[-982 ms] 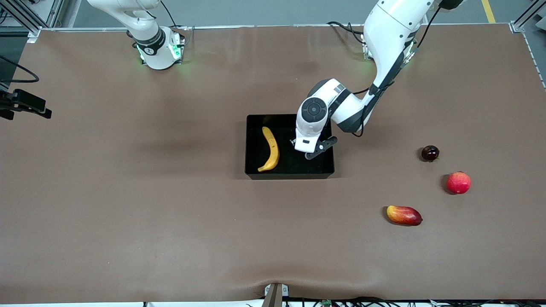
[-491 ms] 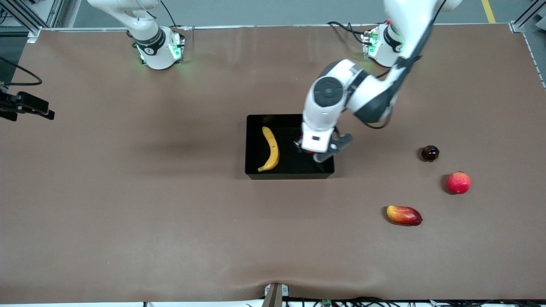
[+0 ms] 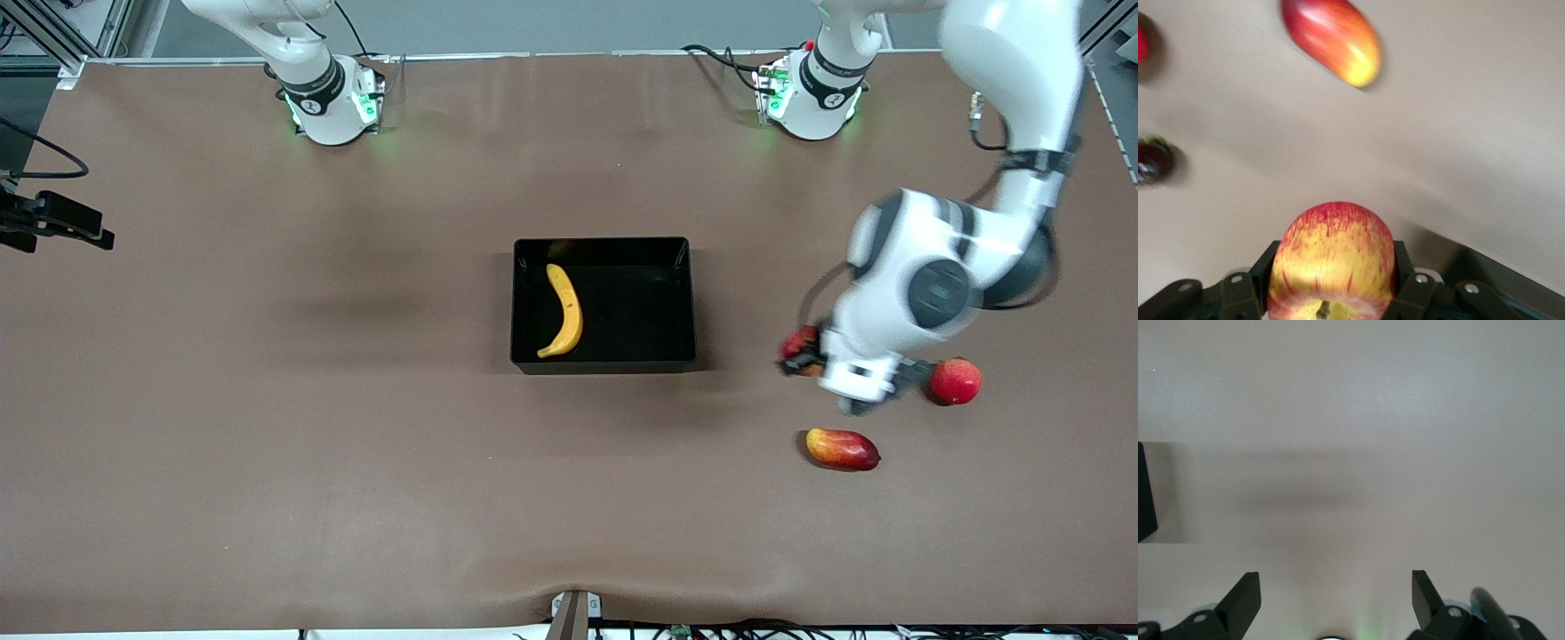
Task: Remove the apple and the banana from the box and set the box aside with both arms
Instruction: 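Carry the apple out and lower it beside the red apple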
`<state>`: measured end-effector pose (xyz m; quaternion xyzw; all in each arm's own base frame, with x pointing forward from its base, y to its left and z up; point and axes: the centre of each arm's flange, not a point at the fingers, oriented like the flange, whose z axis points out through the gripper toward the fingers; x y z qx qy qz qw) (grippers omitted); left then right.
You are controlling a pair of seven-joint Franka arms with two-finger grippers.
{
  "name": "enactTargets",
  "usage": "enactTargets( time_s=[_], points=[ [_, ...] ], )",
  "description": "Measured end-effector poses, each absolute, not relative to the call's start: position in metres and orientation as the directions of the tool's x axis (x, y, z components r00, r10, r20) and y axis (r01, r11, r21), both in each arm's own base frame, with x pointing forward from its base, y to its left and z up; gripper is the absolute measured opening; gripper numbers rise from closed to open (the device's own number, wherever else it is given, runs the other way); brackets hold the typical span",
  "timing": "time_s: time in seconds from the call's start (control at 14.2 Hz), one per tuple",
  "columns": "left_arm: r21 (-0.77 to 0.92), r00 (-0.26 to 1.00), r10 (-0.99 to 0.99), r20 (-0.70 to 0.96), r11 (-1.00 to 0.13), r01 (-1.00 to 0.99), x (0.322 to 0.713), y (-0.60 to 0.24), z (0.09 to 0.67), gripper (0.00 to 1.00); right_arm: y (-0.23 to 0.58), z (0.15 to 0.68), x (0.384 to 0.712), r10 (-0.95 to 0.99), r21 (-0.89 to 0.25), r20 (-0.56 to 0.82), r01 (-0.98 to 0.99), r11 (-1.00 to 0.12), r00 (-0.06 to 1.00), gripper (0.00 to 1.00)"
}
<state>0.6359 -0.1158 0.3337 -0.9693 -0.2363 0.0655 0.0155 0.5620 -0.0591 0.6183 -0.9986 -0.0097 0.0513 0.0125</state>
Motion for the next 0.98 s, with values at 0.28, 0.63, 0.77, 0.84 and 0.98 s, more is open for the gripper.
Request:
enactTargets(
  time_s=[0.28, 0.63, 0.77, 0.84, 0.98],
  points=[
    [-0.088, 0.892, 0.437, -0.118, -0.899, 0.429, 0.649, -0.012, 0.261, 0.69, -0.059, 0.618, 0.562, 0.021, -0.026, -0.102, 0.018, -1.000, 0.995, 1.00],
    [-0.128, 0.910, 0.392, -0.137, -0.918, 0.376, 0.643, 0.004, 0.192, 0.69, -0.059, 0.618, 0.562, 0.021, -0.026, -0.102, 0.019, -0.999, 0.995, 1.00],
    [-0.125, 0.914, 0.383, -0.133, -0.921, 0.368, 0.644, 0.005, 0.194, 0.69, -0.058, 0.618, 0.562, 0.022, -0.026, -0.103, 0.019, -0.999, 0.994, 1.00],
    [-0.123, 0.916, 0.380, -0.131, -0.923, 0.366, 0.645, 0.004, 0.195, 0.76, -0.058, 0.618, 0.562, 0.023, -0.026, -0.102, 0.020, -0.999, 0.994, 1.00],
    [-0.114, 0.922, 0.369, -0.118, -0.927, 0.357, 0.649, 0.001, 0.202, 0.95, -0.057, 0.618, 0.562, 0.024, -0.026, -0.103, 0.022, -0.999, 0.994, 1.00]
  ],
)
